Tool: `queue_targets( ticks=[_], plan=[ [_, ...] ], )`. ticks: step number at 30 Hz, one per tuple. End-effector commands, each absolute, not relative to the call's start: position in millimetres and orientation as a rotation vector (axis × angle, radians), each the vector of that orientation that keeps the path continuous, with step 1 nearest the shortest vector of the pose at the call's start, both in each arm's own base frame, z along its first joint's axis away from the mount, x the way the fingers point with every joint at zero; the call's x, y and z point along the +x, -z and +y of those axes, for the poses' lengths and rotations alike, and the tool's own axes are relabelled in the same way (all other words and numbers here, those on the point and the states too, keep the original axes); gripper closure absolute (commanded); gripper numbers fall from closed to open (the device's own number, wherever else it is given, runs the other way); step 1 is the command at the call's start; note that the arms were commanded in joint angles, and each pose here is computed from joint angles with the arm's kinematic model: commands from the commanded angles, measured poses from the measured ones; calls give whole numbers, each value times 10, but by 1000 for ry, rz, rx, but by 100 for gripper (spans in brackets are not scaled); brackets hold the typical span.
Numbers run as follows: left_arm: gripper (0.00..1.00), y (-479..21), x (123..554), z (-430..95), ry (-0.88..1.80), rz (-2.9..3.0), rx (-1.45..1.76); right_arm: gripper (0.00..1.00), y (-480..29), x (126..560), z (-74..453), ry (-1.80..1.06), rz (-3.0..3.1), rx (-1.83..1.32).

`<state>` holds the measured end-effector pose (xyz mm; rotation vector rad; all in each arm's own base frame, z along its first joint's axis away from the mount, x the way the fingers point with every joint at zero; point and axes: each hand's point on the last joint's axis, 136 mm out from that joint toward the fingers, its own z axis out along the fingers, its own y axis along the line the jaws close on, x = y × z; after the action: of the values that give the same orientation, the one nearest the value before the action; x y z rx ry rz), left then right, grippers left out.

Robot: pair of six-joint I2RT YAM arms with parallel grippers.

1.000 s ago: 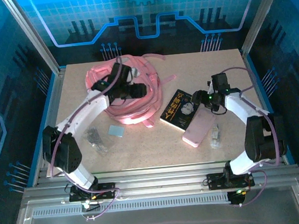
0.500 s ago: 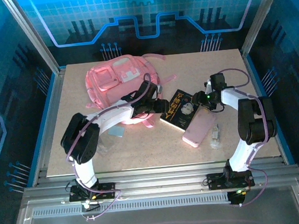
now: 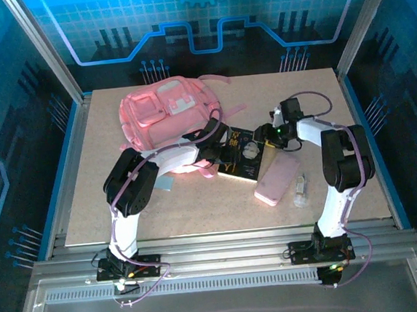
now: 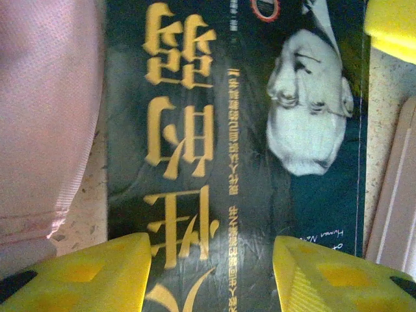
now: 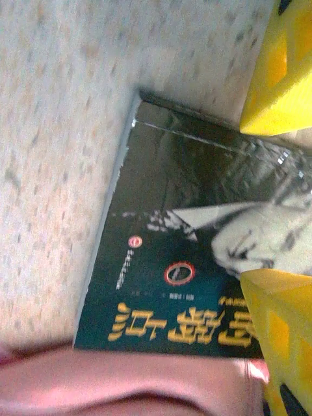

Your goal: Pack books, pencil case, and school supplies into a backpack

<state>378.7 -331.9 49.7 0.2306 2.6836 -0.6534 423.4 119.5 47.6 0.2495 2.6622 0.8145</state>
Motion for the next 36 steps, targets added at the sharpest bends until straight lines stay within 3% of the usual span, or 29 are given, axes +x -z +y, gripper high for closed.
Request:
queue_targets(
  ticks=[1, 21, 26, 31, 36],
  plan=[
    [47, -374, 3752, -3262, 587, 2739, 202, 43, -716, 4355, 1452, -975, 2595, 161],
    [54, -170, 3655, -2946, 405, 2807, 172, 46, -411, 3747, 1231, -452, 2814, 425],
    [72, -96, 3616, -2962, 427, 2825, 159, 46, -310, 3676, 1293, -473, 2824, 450],
    [75, -19, 3547, -2989, 463, 2857, 167, 45, -202, 3643, 1507, -532, 2859, 410],
    [77, 44, 3493, -3025, 495, 2886, 162, 45, -332, 3695, 1876, -871, 2750, 369]
  ],
)
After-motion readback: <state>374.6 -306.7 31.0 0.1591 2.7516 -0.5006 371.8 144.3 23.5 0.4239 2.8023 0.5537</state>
